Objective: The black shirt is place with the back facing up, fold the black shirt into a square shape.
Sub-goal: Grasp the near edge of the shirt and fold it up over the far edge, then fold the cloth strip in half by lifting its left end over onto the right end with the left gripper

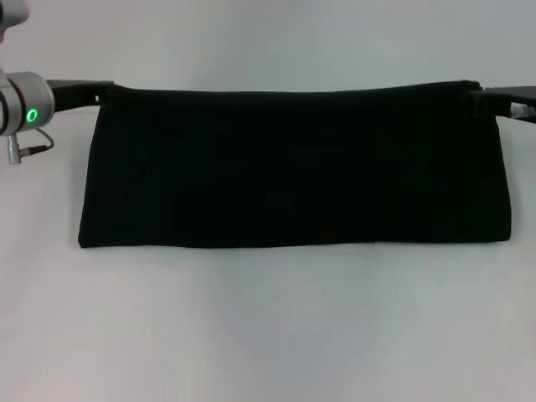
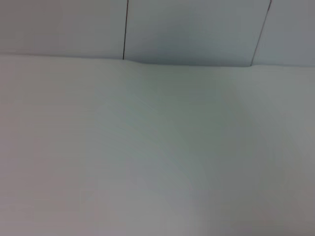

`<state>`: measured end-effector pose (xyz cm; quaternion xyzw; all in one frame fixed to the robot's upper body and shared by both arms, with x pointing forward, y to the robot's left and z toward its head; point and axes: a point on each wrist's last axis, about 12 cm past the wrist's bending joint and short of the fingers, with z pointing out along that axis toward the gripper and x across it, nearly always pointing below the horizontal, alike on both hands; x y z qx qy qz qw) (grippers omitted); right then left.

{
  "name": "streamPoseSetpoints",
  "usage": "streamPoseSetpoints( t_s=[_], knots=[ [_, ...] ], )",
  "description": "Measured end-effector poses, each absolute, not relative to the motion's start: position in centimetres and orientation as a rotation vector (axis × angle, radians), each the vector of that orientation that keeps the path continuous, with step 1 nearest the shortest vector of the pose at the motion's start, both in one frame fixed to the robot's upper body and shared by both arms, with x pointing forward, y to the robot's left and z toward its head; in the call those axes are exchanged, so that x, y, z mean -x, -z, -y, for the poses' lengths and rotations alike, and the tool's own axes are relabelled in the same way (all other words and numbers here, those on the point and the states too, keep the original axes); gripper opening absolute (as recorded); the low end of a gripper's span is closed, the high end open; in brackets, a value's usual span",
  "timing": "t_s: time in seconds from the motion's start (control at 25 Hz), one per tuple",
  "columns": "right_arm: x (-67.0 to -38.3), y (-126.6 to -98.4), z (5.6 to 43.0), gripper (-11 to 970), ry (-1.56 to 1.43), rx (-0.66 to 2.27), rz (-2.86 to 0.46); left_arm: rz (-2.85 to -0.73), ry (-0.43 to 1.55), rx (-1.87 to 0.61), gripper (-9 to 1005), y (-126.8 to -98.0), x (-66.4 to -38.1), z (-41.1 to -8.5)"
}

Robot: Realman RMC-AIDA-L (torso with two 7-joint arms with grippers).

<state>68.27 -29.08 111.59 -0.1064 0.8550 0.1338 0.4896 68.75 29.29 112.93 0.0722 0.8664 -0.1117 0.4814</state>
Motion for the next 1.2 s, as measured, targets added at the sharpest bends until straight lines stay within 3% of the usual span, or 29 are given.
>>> streamPoseSetpoints(
  t_s=[0.56,0.72,0.96,1.12,1.2],
  knots=[
    [-68.4,-111.3,28.3,43,-0.317,0.261,-2.086,-2.098,0.247,-0.143,14,-112.3,-68.8,-28.5],
    [-68.4,-111.1,27.8,93,-0.314,0.277,-2.091,-2.087,0.157,-0.082,20,-111.7,-68.9,-28.6],
    [-69.1,-111.7,28.5,168,-0.204,0.257,-2.073,-2.080,0.066,-0.031,218,-111.3,-69.0,-28.7],
    [-69.3,-112.2,29.0,218,-0.188,0.251,-2.063,-2.072,0.053,0.021,289,-111.2,-68.9,-29.2],
    [-69.1,-112.4,29.3,316,-0.232,0.247,-2.067,-2.073,0.080,0.032,325,-111.1,-68.7,-29.4]
  ],
)
